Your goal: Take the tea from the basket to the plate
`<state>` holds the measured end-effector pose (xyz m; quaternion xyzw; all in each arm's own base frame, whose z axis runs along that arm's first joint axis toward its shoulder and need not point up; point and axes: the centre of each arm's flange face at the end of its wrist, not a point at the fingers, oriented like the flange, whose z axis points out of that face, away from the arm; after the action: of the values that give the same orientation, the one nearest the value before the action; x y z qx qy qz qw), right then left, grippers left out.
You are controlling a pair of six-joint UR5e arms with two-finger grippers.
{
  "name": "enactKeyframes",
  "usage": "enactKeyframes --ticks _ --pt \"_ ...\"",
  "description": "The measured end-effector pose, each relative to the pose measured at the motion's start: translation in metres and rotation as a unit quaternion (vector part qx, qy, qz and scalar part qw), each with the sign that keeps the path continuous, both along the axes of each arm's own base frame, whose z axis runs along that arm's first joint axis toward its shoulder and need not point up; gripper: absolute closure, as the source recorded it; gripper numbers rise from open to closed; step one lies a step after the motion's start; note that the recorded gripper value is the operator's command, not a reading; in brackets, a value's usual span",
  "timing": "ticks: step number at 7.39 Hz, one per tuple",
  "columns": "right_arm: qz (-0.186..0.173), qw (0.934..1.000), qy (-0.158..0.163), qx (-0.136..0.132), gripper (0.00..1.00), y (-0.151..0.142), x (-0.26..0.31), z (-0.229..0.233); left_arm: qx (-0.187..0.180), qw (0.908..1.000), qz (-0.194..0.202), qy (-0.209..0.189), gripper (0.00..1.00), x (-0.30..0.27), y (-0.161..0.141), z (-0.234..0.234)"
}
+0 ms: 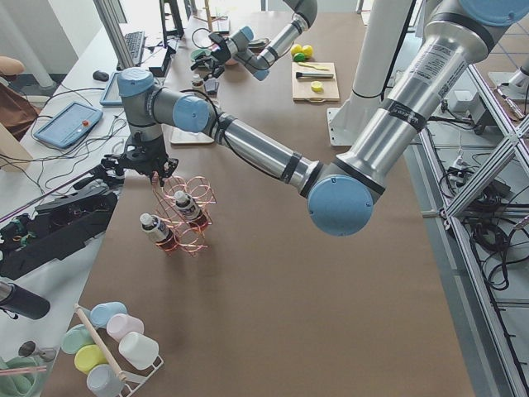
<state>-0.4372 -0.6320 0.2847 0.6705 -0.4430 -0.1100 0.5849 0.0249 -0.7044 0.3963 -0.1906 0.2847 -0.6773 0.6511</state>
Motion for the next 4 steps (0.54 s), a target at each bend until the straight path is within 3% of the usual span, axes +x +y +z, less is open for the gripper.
enactKeyframes --ticks 2,4 --pt "-0.037 0.9978 0.051 -0.020 0.00 -0.025 0.042 0.013 0.003 1.0000 -0.004 -0.003 1.00 -0.017 -0.022 0.018" --pt "-0.089 0.9873 0.114 -0.066 0.00 -0.047 0.069 0.027 0.009 0.9999 -0.007 -0.005 1.00 -0.030 -0.039 0.040"
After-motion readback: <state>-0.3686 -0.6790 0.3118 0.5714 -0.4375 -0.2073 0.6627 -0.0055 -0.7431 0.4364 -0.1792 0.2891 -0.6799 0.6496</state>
